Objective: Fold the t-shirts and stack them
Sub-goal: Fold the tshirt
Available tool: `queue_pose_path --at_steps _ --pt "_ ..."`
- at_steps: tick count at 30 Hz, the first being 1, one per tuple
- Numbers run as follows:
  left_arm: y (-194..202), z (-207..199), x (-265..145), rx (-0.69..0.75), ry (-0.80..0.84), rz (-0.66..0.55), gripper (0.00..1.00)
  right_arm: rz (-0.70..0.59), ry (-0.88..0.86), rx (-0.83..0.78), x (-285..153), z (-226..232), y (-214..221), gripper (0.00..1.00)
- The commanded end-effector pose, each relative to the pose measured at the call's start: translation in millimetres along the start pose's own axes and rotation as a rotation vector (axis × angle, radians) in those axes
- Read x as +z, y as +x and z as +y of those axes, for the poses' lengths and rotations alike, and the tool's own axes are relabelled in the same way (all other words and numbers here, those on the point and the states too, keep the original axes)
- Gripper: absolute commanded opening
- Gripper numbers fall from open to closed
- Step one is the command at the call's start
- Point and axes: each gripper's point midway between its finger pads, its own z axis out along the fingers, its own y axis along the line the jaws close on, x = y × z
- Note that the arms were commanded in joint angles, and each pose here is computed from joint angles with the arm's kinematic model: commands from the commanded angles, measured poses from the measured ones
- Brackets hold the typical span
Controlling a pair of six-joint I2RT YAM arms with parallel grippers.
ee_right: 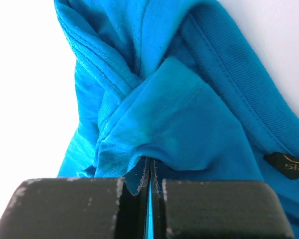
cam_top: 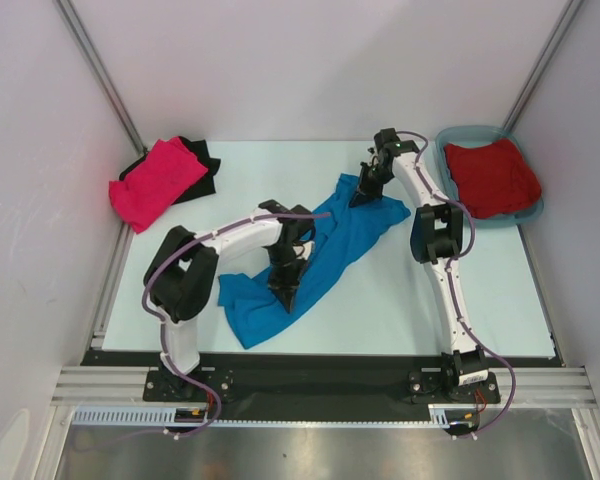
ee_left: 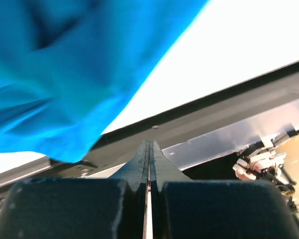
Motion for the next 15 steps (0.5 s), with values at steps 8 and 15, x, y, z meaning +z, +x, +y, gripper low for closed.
queue_pose_path --at_steps 8,15 --pt "-18.0 -75.2 -16.5 0.042 0.119 -0.006 0.00 -0.114 -0.077 -0.017 33.7 -3.1 -37.0 0.00" --pt "-35.5 -38.0 -51.5 -0.012 -0.198 -0.169 0.00 -0.172 -0.099 0.009 25.1 -5.3 -56.0 0.00"
